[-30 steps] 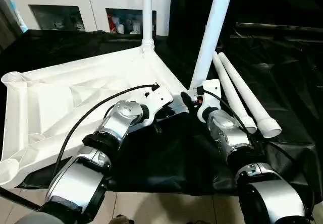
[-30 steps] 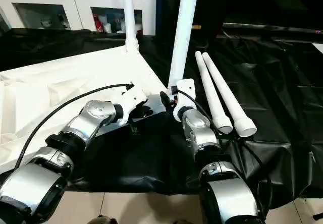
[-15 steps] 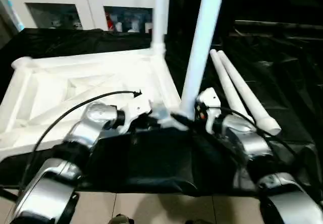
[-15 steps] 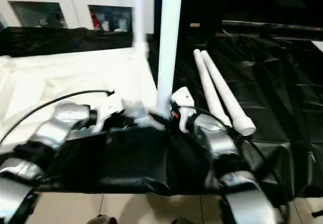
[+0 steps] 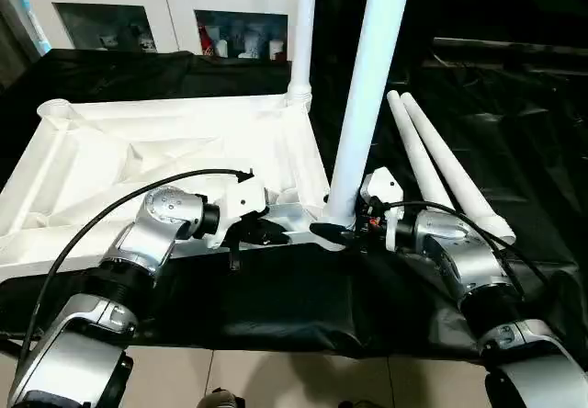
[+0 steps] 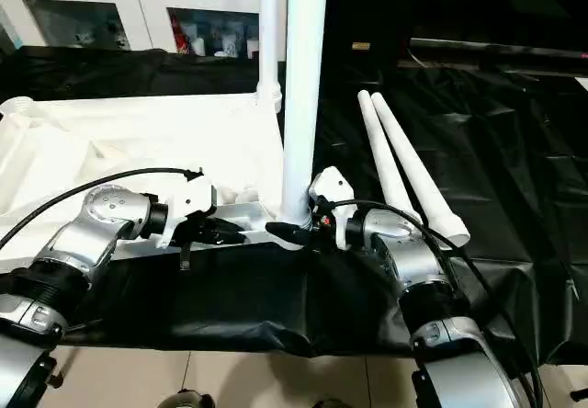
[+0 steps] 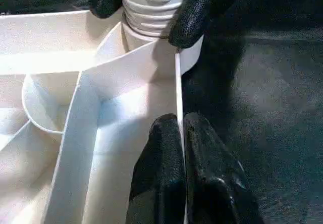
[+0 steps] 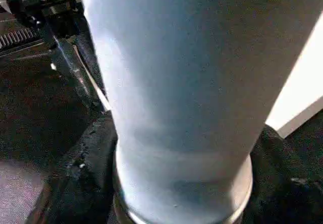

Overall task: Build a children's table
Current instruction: Rotate leg to tighten

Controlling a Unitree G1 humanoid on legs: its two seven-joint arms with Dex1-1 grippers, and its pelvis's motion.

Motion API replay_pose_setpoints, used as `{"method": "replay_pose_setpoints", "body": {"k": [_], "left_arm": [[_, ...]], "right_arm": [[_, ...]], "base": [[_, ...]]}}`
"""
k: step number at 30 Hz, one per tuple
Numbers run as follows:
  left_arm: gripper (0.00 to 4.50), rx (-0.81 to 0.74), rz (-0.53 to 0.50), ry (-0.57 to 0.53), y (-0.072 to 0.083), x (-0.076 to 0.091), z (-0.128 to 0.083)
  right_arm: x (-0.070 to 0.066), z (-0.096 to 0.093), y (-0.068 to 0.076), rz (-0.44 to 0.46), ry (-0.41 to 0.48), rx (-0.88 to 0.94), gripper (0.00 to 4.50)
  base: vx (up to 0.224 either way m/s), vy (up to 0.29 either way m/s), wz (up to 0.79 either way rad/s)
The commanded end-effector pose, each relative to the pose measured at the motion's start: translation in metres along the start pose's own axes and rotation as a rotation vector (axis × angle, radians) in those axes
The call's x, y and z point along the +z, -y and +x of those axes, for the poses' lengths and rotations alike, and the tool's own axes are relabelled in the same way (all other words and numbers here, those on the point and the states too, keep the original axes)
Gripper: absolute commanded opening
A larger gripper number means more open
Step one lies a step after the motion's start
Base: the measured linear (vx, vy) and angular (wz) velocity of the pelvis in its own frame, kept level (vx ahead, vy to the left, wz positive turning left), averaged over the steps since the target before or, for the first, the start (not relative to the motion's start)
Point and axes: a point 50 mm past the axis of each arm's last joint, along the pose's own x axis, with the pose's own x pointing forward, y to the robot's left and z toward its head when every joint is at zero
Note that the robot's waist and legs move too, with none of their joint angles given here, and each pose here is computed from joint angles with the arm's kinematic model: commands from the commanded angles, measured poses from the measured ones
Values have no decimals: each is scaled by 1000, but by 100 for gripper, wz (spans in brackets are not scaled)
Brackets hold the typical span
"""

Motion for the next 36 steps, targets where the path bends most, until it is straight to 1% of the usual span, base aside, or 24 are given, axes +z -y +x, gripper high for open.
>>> {"method": "replay_pose_setpoints", "body": {"k": [1, 3, 4, 5, 6, 9, 10, 12, 13, 15, 17, 18, 19, 20, 21, 22, 23, 25, 29, 30, 32, 33, 34, 36], "left_arm": [[0, -8, 14, 48, 1, 5, -2], [0, 39, 9, 40, -3, 4, 1], [0, 105, 6, 28, -8, 4, 5], [0, 116, 5, 27, -8, 4, 6], [0, 177, -4, 24, -13, 6, 11], [0, 318, -50, 42, -24, 14, 27], [0, 322, -51, 44, -25, 15, 27], [0, 401, -86, 66, -27, 29, 50], [0, 404, -90, 69, -27, 30, 52], [0, 398, -88, 86, -25, 36, 60], [0, 384, -84, 95, -24, 38, 63], [0, 373, -74, 99, -23, 39, 65], [0, 372, -72, 99, -23, 39, 65], [0, 369, -69, 99, -24, 39, 65], [0, 368, -65, 97, -24, 37, 63], [0, 368, -65, 97, -24, 37, 63], [0, 355, -60, 96, -24, 34, 58], [0, 336, -53, 96, -23, 31, 55], [0, 281, -34, 86, -19, 23, 47], [0, 218, -14, 79, -15, 17, 39], [0, 192, -7, 75, -13, 14, 36], [0, 134, -8, 87, -9, 10, 29], [0, 126, -9, 89, -9, 10, 28], [0, 69, -7, 104, -5, 7, 19]], "right_arm": [[-2, -10, 7, 23, 9, -89, 281], [-7, -7, 9, 44, 2, -162, 279], [-14, -3, 11, 75, -21, -249, 279], [-15, -2, 11, 80, -25, -266, 278], [-22, 2, 13, 119, -44, -364, 278], [-33, 14, 16, 249, -61, -600, 277], [-33, 14, 16, 253, -61, -606, 277], [-31, 34, 12, 324, -54, -708, 277], [-31, 37, 11, 329, -54, -715, 277], [-26, 46, 9, 299, -74, -730, 277], [-23, 50, 8, 277, -80, -734, 277], [-17, 55, 8, 275, -51, -724, 277], [-16, 56, 7, 275, -46, -725, 277], [-13, 58, 7, 275, -24, -710, 312], [-9, 59, 7, 263, -1, -693, 333], [-9, 59, 7, 263, -1, -693, 333], [-5, 59, 8, 220, 7, -658, 333], [-3, 57, 8, 170, 14, -619, 364], [-1, 50, 10, 138, 32, -540, 372], [1, 42, 10, 94, 44, -435, 372], [1, 38, 10, 75, 45, -391, 372], [2, 29, 10, 40, 43, -311, 372], [3, 28, 10, 36, 43, -301, 372], [4, 17, 10, 1, 37, -215, 372]], "base": [[0, 0, 0], [0, 0, 0], [0, 0, 0], [0, 0, 0], [0, 0, 0], [0, 0, 0], [0, 0, 0], [0, 0, 0], [0, 0, 0], [0, 0, 0], [0, 0, 0], [0, 0, 0], [0, 0, 0], [0, 0, 0], [0, 0, 0], [0, 0, 0], [0, 0, 0], [0, 0, 0], [0, 0, 0], [0, 0, 0], [0, 0, 0], [0, 0, 0], [0, 0, 0], [0, 0, 0]]}}
